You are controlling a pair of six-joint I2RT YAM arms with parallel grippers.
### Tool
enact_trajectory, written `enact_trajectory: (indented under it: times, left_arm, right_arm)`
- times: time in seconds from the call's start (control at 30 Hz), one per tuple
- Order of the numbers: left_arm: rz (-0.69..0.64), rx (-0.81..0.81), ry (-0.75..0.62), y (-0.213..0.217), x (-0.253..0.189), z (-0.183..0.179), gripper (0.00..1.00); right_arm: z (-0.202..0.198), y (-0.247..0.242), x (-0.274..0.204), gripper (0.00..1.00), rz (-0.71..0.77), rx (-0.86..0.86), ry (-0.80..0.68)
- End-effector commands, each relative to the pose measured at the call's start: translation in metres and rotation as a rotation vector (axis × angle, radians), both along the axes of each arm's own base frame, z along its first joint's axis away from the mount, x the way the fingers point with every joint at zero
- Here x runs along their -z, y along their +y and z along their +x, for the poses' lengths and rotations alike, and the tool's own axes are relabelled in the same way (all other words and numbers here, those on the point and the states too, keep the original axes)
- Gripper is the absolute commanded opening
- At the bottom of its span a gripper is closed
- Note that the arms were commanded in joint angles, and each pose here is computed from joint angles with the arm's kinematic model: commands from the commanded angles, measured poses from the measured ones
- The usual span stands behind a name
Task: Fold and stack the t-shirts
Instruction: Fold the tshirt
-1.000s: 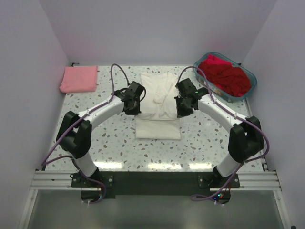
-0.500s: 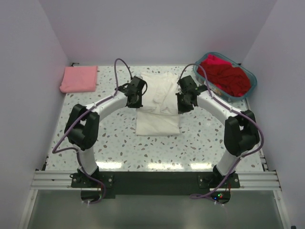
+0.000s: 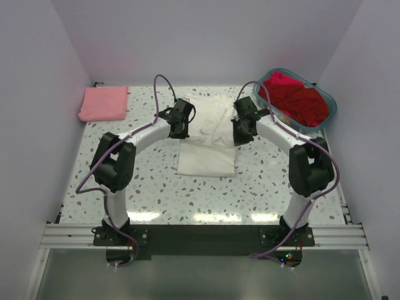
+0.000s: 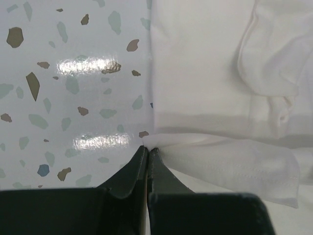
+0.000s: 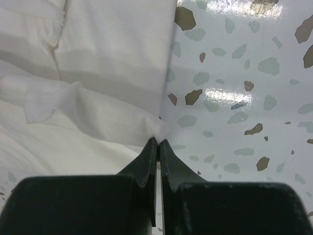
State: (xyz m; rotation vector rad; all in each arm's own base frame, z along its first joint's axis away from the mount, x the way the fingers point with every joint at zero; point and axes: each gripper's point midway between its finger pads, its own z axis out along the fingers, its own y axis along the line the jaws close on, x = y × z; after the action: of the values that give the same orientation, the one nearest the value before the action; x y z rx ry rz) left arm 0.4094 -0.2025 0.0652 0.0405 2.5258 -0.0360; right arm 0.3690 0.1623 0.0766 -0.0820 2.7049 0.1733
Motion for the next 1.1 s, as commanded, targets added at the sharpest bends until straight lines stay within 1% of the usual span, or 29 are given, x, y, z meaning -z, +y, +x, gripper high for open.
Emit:
enact_trajectory:
  times: [0.0, 0.27, 0.43, 0.67, 0.77, 0.97, 1.07]
  left_arm:
    - [0.007, -0.028, -0.113, 0.004, -0.022, 0.031, 0.0]
    - [0.022, -0.044, -0.123, 0.005, -0.014, 0.038, 0.0]
    - [0.036, -0.075, -0.125, 0.01, -0.007, 0.046, 0.0]
    - [0.048, -0.085, -0.117, 0.011, 0.015, 0.05, 0.0]
    - [0.048, -0.103, -0.11, 0.014, 0.019, 0.047, 0.02]
    - [0.028, -0.137, -0.152, 0.02, 0.005, 0.044, 0.0]
    - [0.025, -0.14, -0.15, 0.02, 0.005, 0.045, 0.02]
  right_arm:
    - [0.023, -0.007, -0.015, 0.0, -0.017, 0.02, -0.073]
    - [0.031, -0.009, -0.012, 0.0, -0.027, 0.032, -0.087]
    - [0.039, -0.01, 0.002, 0.0, -0.034, 0.039, -0.084]
    - [0.049, -0.012, 0.024, 0.0, -0.052, 0.05, -0.088]
    - [0.055, -0.007, 0.02, 0.0, -0.038, 0.035, -0.105]
    - [0.064, -0.001, -0.001, 0.0, -0.012, 0.017, -0.159]
    - [0.065, -0.001, -0.003, 0.01, -0.013, 0.014, -0.165]
